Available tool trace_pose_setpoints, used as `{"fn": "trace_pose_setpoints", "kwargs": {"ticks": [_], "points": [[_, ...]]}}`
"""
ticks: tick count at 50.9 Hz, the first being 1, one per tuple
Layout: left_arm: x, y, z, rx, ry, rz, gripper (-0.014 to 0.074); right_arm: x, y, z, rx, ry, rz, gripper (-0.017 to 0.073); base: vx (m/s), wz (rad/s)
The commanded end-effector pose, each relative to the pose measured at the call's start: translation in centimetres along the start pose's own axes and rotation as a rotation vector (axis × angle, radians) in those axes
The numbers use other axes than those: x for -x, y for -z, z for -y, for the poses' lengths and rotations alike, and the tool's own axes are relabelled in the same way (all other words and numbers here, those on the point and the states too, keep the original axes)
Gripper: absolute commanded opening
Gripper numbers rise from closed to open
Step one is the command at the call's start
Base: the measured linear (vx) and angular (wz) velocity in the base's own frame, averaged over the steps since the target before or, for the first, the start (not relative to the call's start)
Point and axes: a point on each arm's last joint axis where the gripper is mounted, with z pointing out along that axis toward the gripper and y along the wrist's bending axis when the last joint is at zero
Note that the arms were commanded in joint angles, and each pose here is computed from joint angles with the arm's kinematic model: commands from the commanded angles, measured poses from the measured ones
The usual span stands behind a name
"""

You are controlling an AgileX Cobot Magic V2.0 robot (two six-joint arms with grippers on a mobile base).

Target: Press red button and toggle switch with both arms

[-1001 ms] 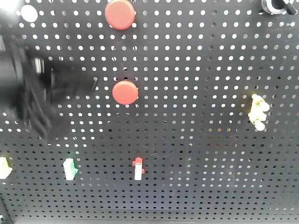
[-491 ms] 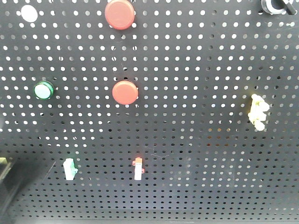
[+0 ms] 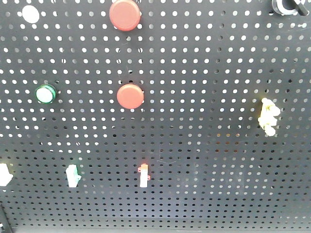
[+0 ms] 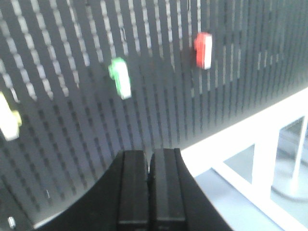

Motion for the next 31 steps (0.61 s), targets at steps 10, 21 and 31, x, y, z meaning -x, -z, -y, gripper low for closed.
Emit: {"fn": "trace_pose_setpoints", "kwargs": {"ticks": [10, 21, 31], "points": [[1.0, 0.1, -0.2, 0.01, 0.018, 0.051, 0.0001, 0.8, 0.0, 0.1, -0.007, 0.017, 0.051, -0.0003, 0.0, 0.0], [1.0, 0.1, -0.2, 0.01, 0.018, 0.051, 0.0001, 0.8, 0.0, 0.1, -0.007, 0.017, 0.049, -0.0003, 0.0, 0.0], [-0.1, 0.1, -0.2, 0.039, -0.002, 0.071, 0.0001, 0.8, 0.0, 0.1, -0.007, 0.017, 0.049, -0.0003, 0.0, 0.0]]}}
